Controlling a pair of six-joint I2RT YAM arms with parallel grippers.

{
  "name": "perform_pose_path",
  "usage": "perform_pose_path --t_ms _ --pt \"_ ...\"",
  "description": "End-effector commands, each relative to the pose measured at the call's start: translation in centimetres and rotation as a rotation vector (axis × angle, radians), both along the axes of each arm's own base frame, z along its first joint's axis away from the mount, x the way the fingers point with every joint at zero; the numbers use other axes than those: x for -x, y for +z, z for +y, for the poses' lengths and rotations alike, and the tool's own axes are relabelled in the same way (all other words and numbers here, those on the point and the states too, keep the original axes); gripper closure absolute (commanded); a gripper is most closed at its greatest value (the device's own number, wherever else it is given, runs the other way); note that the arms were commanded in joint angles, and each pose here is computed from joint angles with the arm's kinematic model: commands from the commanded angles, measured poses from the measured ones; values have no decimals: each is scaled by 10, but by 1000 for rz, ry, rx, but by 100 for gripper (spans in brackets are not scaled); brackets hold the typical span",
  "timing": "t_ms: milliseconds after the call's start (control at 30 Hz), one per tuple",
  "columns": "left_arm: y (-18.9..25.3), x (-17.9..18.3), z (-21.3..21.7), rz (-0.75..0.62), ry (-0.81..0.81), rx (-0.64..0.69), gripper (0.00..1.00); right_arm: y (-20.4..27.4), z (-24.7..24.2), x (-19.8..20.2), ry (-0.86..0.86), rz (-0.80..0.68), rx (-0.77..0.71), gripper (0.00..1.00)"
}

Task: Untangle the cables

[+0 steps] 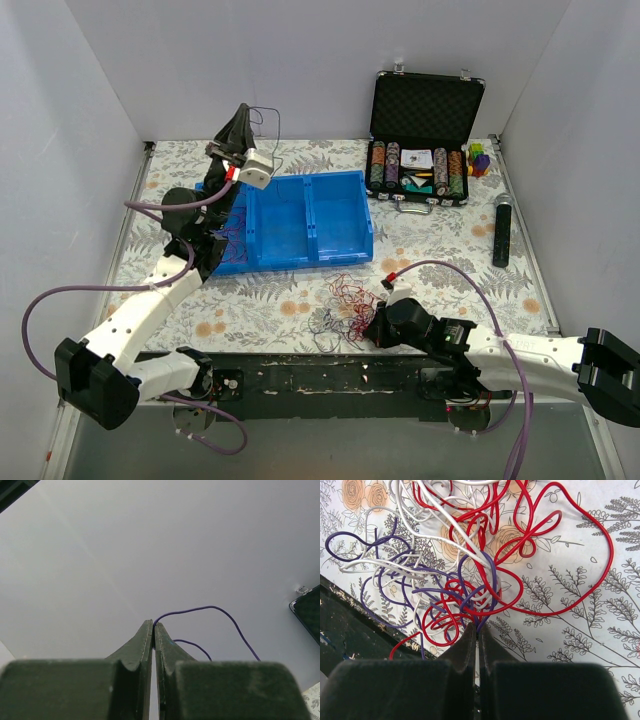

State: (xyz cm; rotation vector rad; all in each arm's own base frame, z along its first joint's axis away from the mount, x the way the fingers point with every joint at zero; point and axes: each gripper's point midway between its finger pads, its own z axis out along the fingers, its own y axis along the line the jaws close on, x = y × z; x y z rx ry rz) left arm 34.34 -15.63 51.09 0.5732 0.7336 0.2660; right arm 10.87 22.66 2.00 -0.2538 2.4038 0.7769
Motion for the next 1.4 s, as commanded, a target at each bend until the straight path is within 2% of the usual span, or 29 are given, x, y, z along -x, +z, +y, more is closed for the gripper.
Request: perform_pose_path --t_ms 0,133,300,367,467,633,800,900,933,1000,1033,1233,1300,1367 --pt "-1 6 12 7 27 33 100 -31 -27 16 15 66 119 99" --pt "-28 -3 11 83 38 26 100 -30 -26 16 11 67 115 99" --pt "-109 -27 13 354 58 90 100 -30 -26 16 14 64 112 99" --pt "-134 -26 8 412 27 97 100 -30 -26 16 12 64 112 99" --pt "-171 -34 -4 530 -7 76 100 -29 -25 15 10 62 108 99" --pt "-228 -44 -14 612 3 -53 99 -30 -27 16 7 66 107 99" --pt "-276 -49 -30 746 -46 -136 90 -29 -26 15 -1 65 99 99" --pt "-298 -52 -43 839 -93 -158 81 -29 -26 16 -1 67 98 99" --pt "-305 -53 -46 870 -100 -164 71 -29 -27 15 -4 64 98 99" --pt "-315 -56 -51 904 -112 -180 42 -29 -27 15 -5 62 98 99" --pt "-316 -57 -52 908 -114 -177 34 -28 -27 15 -7 62 98 99" --pt "-291 -60 -46 846 -86 -130 22 -24 -25 14 -6 59 89 99" --pt "-270 -56 -45 815 -97 -111 23 -22 -24 14 -5 55 83 99" --pt "-243 -33 -60 787 -218 -125 25 -22 -23 13 -4 53 80 99"
